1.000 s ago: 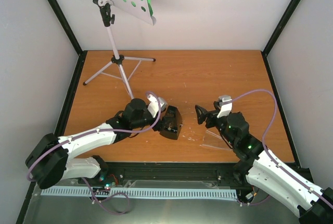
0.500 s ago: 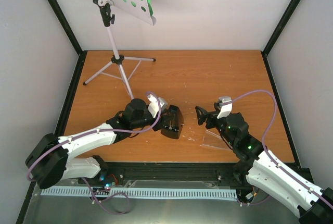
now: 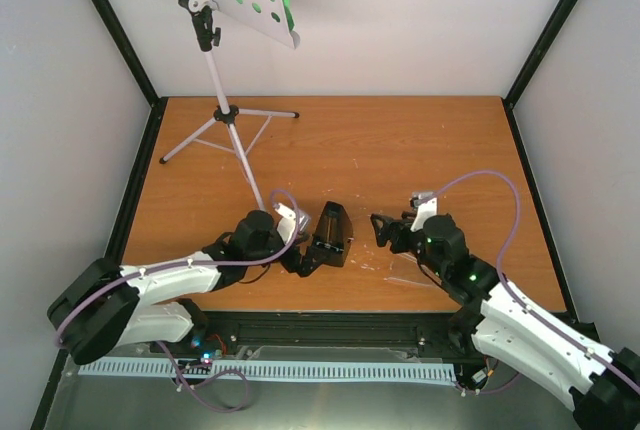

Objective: Pack up the instrument practice props

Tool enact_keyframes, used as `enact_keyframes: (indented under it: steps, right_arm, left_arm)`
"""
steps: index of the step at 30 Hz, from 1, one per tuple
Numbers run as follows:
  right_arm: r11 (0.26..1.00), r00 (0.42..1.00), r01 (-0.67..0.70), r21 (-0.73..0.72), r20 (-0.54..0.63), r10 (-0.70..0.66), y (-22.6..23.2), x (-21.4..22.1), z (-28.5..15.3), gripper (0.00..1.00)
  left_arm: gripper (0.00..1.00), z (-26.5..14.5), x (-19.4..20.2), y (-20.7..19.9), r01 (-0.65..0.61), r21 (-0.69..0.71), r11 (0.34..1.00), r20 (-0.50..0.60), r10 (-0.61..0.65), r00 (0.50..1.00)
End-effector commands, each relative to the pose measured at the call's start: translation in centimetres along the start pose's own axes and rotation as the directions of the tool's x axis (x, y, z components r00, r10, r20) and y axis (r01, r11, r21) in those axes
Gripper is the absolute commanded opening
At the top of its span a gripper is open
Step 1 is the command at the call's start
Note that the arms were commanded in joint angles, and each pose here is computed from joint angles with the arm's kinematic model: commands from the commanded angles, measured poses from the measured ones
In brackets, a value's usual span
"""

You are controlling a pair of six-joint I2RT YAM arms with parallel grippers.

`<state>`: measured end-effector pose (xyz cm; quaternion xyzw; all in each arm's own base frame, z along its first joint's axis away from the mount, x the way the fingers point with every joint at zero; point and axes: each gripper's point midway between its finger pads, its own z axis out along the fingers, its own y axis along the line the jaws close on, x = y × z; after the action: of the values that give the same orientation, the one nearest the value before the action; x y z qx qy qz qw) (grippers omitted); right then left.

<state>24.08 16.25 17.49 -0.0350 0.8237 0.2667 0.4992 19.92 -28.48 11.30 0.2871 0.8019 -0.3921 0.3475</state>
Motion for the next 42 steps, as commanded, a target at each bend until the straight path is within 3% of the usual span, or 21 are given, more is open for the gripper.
enact_keyframes:
  steps: [1,14,18,22,26,31,35,37,39,42]
  right_arm:
    - [0.993,0.980,-0.107,-0.041,-0.174,0.098,0.5,4.2,1.4,0.90]
    - [0.992,0.939,-0.107,-0.062,-0.333,0.080,2.5,6.1,7.3,0.77]
    - [0.997,0.946,-0.072,-0.042,-0.320,0.055,2.5,5.4,8.9,0.77]
    - [0.998,0.955,-0.042,0.049,-0.292,0.054,1.2,4.1,9.1,0.83]
    - [0.984,0.964,-0.026,0.179,-0.257,0.072,-2.0,2.4,7.3,0.94]
    - [0.944,0.977,-0.056,0.325,-0.178,0.119,-7.3,-0.5,3.2,1.00]
    - [0.906,0.985,-0.109,0.409,-0.077,0.153,-10.9,-3.3,-0.2,1.00]
    - [0.868,0.982,-0.132,0.479,-0.055,0.180,-12.7,-4.2,-2.2,1.00]
    - [0.802,0.978,-0.167,0.574,-0.008,0.209,-14.3,-4.6,-3.9,1.00]
    - [0.775,0.982,-0.186,0.604,0.079,0.174,-14.5,-6.0,-6.0,1.00]
  left_arm:
    - [0.99,0.2,0.3,-0.5,0.096,0.046,0.994,0.017,-0.097,0.995]
    - [0.97,2.4,0.9,-1.2,0.033,0.115,0.993,-0.082,-0.023,0.996]
    - [0.97,2.1,0.6,-1.8,0.031,0.143,0.989,-0.067,-0.021,0.998]
    - [0.97,1.4,0.0,-0.6,0.041,0.056,0.998,-0.025,-0.040,0.999]
    - [0.97,-1.0,-2.6,-1.1,-0.007,0.008,1.000,0.090,0.006,0.996]
    - [0.94,-2.2,-6.5,-7.0,-0.205,0.090,0.975,0.135,0.192,0.972]
    - [0.84,1.5,-5.8,-11.2,-0.319,0.177,0.931,0.034,0.318,0.947]
    - [0.74,5.2,-5.2,-14.3,-0.386,0.263,0.884,-0.001,0.401,0.916]
    - [0.70,7.2,-4.6,-15.1,-0.395,0.317,0.862,-0.022,0.423,0.906]
    - [0.68,10.5,-3.0,-14.8,-0.396,0.353,0.847,-0.074,0.448,0.891]
